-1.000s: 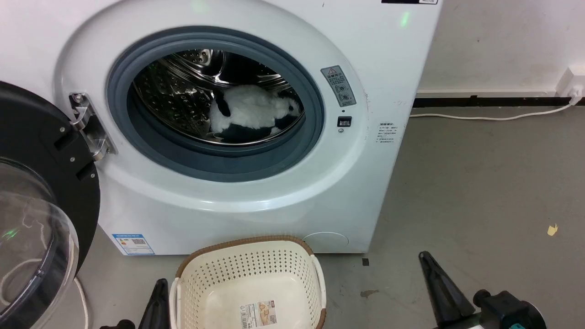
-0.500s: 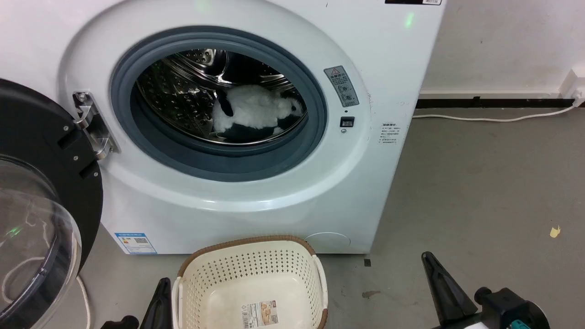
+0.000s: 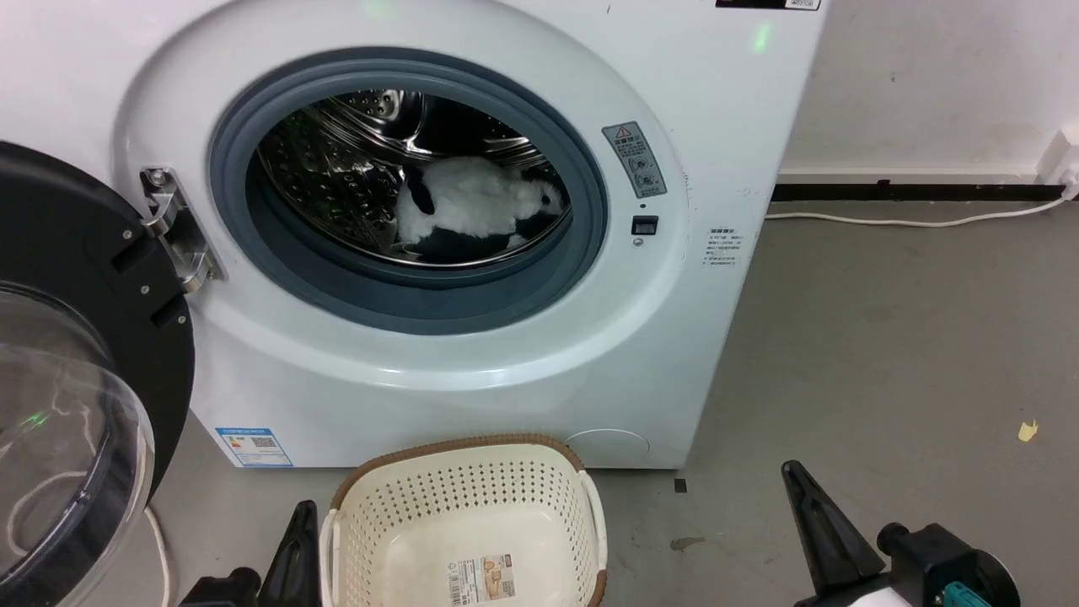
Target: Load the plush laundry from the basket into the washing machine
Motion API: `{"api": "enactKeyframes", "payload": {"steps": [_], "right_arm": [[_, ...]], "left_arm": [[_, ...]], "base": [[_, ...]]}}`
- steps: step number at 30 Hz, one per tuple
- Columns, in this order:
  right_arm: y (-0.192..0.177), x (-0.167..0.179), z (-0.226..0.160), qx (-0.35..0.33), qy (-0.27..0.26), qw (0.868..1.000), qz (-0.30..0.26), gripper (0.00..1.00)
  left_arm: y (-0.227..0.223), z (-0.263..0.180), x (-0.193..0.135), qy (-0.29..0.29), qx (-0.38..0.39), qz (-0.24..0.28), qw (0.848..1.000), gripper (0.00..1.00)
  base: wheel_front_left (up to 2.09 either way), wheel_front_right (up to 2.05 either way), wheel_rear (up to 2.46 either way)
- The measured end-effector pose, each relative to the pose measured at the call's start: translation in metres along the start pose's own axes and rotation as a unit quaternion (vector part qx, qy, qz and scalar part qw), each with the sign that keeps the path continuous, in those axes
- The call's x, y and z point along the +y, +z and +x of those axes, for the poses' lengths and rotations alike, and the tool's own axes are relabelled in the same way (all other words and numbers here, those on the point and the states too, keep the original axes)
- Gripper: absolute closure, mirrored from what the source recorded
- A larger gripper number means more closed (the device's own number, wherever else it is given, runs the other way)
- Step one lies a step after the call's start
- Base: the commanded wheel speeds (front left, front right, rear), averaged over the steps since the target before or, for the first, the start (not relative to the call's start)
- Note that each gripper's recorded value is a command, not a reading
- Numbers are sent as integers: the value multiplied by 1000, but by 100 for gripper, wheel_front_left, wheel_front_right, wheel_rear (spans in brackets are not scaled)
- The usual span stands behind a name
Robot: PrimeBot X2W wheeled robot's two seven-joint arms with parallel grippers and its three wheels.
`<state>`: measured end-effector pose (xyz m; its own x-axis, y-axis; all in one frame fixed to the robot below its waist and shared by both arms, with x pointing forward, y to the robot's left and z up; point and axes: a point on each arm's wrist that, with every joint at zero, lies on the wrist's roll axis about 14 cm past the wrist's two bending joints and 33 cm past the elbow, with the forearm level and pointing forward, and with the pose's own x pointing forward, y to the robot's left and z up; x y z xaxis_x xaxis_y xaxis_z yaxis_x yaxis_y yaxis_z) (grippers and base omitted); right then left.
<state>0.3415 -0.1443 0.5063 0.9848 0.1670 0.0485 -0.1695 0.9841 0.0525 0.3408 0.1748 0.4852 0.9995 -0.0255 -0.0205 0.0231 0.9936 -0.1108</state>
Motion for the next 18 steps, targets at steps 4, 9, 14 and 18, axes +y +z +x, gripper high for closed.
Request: {"api": "enactKeyframes", "payload": {"steps": [4, 9, 14, 18], "right_arm": [[0, -1, 1, 2, -1, 1000, -1, 100], [1, -2, 3, 4, -2, 1000, -5, 100], [3, -3, 5, 3, -2, 1000, -6, 100], [3, -4, 5, 6, -3, 1000, -8, 100]], "left_arm": [[2, 2, 0, 1, -1, 1, 1000, 100], [4, 4, 0, 0, -2, 6, 1000, 100], [4, 4, 0, 0, 1, 10, 1000, 100], [7, 6, 0, 0, 0, 14, 1000, 100]], "base": [[0, 0, 0], [0, 0, 0], [0, 0, 0], [0, 0, 0]]}}
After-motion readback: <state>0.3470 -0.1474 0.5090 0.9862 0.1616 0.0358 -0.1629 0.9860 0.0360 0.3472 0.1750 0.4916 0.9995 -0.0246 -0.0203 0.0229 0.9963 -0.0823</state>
